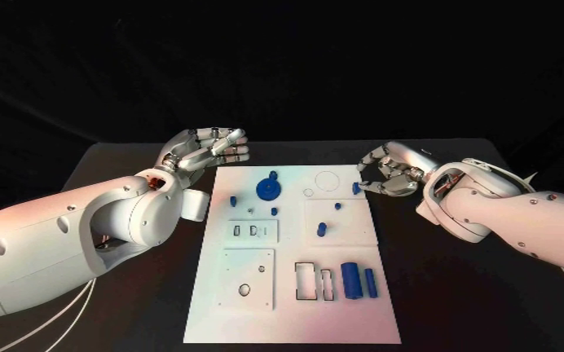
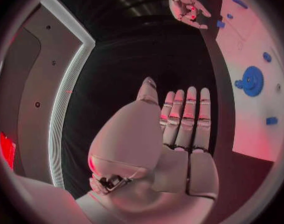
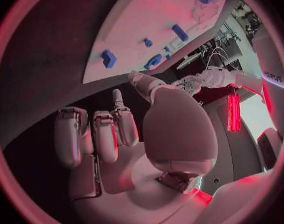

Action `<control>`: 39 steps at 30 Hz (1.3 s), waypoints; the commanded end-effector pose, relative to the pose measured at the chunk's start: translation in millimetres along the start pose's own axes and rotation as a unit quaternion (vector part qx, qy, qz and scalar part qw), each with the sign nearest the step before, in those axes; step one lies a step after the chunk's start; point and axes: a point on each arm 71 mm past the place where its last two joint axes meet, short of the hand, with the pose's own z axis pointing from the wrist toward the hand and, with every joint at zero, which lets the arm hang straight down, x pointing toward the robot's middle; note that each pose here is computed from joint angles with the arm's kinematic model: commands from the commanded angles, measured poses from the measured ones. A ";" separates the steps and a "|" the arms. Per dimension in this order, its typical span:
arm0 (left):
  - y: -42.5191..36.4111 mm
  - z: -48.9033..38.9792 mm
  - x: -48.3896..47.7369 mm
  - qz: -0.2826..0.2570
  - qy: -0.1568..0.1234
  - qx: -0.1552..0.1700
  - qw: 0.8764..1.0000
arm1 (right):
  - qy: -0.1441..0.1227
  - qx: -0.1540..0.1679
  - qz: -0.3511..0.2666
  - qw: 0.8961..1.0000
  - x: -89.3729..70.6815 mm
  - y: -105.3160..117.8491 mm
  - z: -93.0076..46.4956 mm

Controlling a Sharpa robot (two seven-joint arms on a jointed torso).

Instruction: Assemble the parts on the task board

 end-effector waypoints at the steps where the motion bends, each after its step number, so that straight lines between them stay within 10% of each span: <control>1: -0.7 0.9 2.3 -0.005 0.010 0.005 1.000 | 0.025 -0.015 0.006 1.000 6.8 -3.5 -0.4; 39: -0.6 0.9 1.4 -0.004 0.009 0.004 1.000 | 0.039 0.014 -0.009 0.999 28.7 -16.2 16.1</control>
